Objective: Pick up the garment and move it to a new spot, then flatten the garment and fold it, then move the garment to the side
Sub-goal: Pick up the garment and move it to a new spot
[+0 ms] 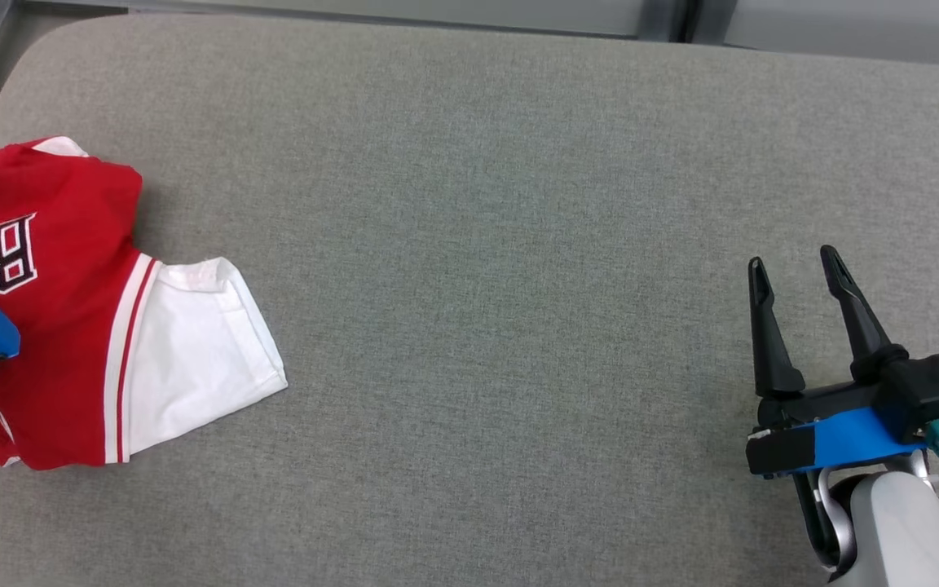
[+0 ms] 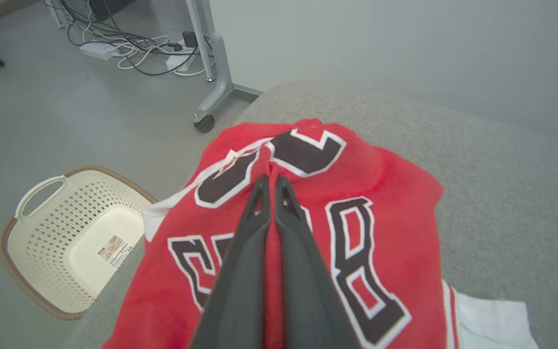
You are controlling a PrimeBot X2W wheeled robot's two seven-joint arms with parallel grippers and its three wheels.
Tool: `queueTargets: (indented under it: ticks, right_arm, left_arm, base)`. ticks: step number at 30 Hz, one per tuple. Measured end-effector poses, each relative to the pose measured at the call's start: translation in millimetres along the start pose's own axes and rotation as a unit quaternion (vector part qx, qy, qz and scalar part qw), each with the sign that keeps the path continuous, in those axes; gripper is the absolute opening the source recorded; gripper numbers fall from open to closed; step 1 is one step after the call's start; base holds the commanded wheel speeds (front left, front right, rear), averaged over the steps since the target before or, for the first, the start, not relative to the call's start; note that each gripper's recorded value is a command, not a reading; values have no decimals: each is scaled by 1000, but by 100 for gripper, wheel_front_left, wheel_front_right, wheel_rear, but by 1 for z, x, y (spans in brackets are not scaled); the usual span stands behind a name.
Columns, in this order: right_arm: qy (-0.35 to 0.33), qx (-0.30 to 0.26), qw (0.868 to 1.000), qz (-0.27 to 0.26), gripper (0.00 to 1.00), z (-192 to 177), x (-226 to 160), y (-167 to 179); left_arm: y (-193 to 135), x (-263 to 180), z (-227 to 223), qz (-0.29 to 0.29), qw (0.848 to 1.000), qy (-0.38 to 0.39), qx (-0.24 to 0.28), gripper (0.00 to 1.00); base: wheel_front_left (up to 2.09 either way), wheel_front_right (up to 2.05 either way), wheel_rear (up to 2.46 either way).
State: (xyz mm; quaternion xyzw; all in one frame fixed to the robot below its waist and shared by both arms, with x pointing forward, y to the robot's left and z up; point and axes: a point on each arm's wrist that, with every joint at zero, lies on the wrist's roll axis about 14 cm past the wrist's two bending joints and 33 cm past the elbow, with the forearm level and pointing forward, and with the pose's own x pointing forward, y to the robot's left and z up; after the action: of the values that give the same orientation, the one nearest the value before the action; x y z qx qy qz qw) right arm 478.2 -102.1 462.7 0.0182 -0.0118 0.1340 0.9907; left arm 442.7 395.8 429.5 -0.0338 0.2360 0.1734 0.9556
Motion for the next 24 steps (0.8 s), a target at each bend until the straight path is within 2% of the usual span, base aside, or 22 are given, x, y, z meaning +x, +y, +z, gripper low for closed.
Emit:
queueTargets:
  ticks: [5,8,12,17,24]
  right_arm:
    - [-15,10,1000,2,100,17,-6,4]
    - [-22,15,1000,1,100,25,-13,5]
    - [-32,22,999,-7,100,37,-23,1]
    - [-38,27,998,-31,100,44,-40,-13]
    - [-40,37,995,-85,100,47,-66,-47]
  left_arm:
    - [0,-13,54,-9,996,-90,16,0]
    - [-5,-24,98,-21,987,-159,26,0]
    - [-30,-41,149,-53,969,-238,47,0]
    - [-86,-64,210,-109,937,-323,77,0]
    - [-191,-100,261,-217,883,-400,111,0]
  base:
    - [0,0,0]
    - [0,0,0]
    - [0,0,0]
    - [0,0,0]
    - [0,0,0]
